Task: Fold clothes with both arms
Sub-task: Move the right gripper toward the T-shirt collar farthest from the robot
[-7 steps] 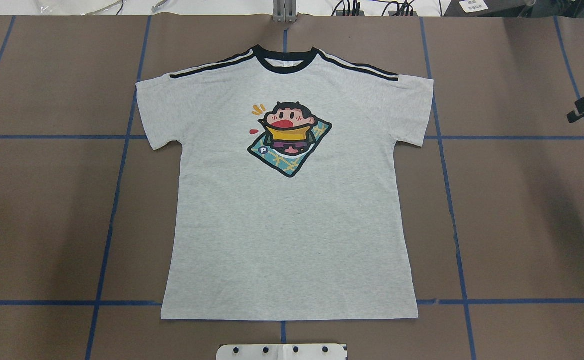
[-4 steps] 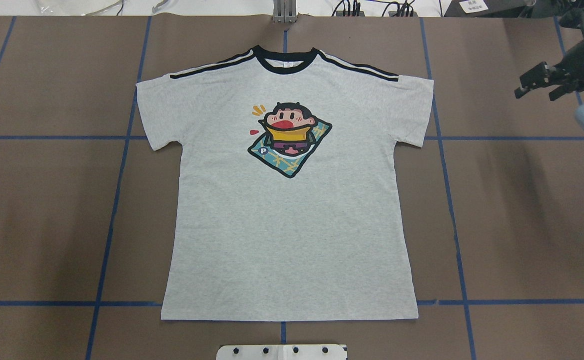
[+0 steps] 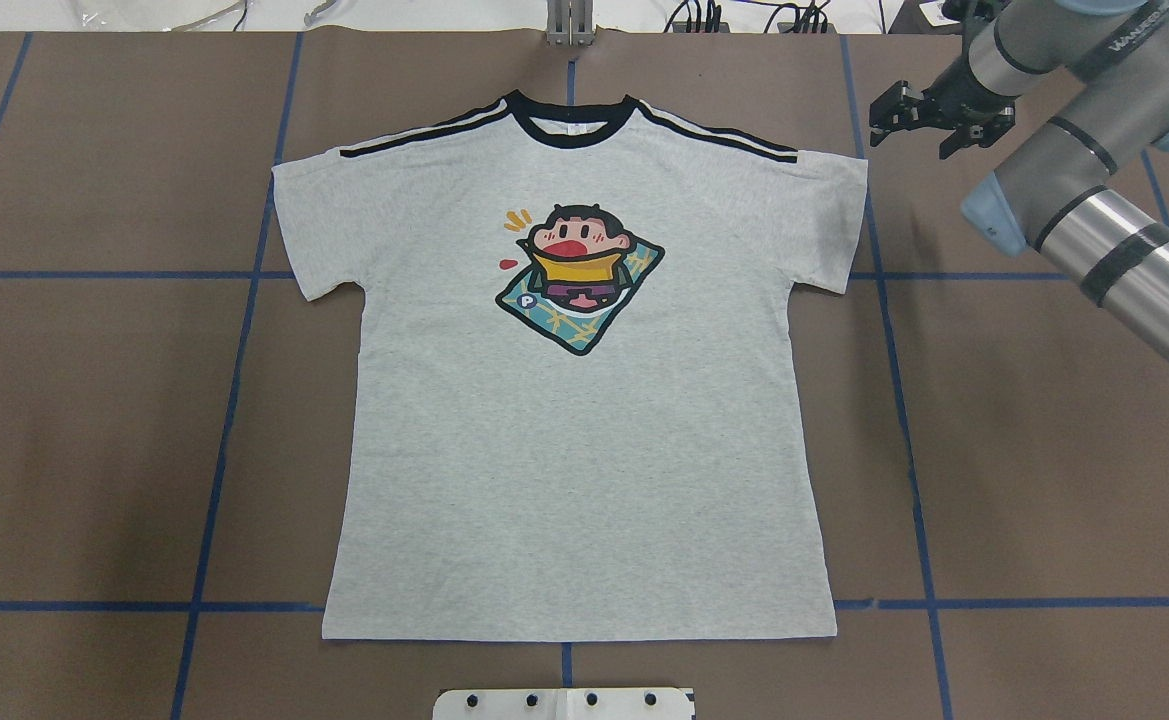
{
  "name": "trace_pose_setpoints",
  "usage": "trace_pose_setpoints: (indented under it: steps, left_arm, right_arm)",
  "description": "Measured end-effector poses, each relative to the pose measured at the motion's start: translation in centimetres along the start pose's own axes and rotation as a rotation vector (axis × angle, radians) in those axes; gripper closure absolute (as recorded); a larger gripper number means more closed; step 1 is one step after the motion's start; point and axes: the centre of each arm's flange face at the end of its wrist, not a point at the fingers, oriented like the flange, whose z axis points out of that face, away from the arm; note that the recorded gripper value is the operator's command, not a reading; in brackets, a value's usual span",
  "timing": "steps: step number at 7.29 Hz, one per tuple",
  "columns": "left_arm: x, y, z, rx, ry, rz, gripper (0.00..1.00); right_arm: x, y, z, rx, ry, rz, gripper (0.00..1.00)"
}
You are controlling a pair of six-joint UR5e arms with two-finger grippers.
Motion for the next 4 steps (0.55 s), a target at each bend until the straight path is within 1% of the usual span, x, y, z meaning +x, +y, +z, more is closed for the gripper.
trace_pose_setpoints:
  steps: [1,2,3,4]
  left_arm:
    - [0.0,0.0,0.1,-0.002,0.007,-0.002,0.0]
    - [0.0,0.0,0.1,-0.003,0.01,-0.003,0.0]
    - [-0.1,0.0,0.2,-0.004,0.01,-0.004,0.0]
    - [-0.1,0.1,0.2,-0.005,0.011,-0.005,0.0]
  right_arm:
    - [-0.6,-0.2,1.5,0.036,-0.009,0.088,0.04]
    - [-1.1,-0.3,2.6,0.054,-0.022,0.163,0.05]
    - [-1.8,0.1,3.6,0.066,-0.025,0.198,0.09]
    - [-2.6,0.8,4.6,0.083,-0.017,0.205,0.09]
